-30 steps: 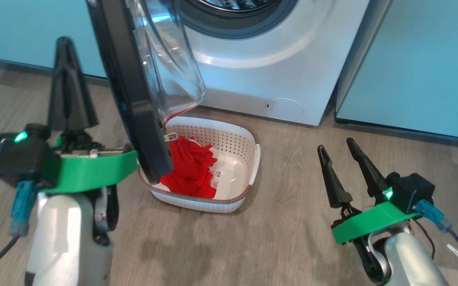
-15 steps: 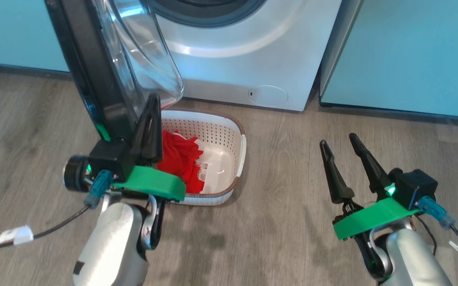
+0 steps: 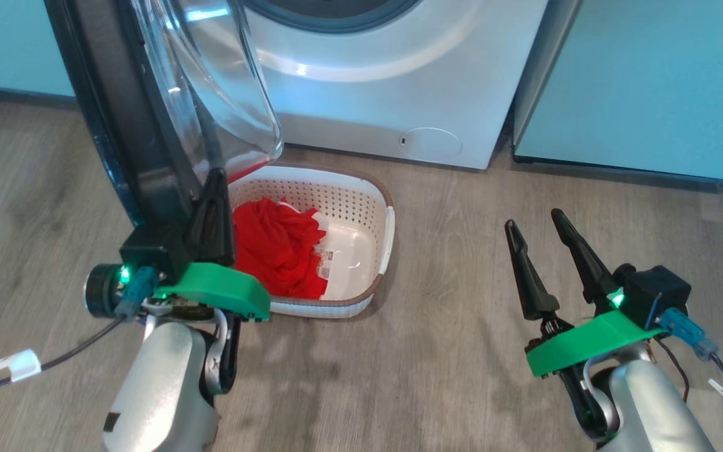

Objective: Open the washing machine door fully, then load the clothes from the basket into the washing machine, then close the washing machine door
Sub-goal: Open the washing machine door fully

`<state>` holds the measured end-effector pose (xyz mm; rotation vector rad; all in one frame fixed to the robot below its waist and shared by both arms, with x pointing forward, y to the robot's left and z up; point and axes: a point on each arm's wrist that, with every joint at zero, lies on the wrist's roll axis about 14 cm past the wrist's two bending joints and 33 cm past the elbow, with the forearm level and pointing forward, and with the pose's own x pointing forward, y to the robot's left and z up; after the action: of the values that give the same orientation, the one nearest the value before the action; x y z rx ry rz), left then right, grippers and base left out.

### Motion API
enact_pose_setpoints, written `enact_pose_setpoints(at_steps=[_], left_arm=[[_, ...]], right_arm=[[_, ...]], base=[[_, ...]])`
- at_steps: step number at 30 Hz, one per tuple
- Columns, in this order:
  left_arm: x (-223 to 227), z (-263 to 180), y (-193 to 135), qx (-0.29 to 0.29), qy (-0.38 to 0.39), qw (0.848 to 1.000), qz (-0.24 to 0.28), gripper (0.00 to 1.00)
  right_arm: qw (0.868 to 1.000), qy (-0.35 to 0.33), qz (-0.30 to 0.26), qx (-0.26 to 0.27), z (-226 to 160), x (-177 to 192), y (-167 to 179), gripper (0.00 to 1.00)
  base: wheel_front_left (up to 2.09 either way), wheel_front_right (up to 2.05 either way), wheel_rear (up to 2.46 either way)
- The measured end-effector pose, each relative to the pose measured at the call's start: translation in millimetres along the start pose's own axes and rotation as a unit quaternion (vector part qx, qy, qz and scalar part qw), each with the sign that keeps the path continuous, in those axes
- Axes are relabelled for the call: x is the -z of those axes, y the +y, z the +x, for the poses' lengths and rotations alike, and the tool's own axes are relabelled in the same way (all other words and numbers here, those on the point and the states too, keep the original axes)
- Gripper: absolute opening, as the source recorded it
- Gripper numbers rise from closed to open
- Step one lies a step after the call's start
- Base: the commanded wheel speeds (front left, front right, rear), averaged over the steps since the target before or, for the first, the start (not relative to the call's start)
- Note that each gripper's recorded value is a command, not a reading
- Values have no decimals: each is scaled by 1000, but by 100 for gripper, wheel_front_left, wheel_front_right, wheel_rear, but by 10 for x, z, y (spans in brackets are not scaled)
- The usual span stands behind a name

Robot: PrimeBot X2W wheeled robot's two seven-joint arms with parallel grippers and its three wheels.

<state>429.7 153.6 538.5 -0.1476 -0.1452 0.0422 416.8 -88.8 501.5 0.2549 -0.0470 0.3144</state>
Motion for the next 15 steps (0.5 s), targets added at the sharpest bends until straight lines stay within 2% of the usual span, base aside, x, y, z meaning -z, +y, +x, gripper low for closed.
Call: enact_pose_setpoints(at_steps=[7,15], left_arm=[[-58,-49,250,-33,-6,999,4,0],[-80,-164,690,-93,-4,996,14,0]], right_arm=[[1000,7,5,-20,77,64,128,100],[998,25,15,-53,200,218,343,100]], base=[[0,0,0],[0,0,0]])
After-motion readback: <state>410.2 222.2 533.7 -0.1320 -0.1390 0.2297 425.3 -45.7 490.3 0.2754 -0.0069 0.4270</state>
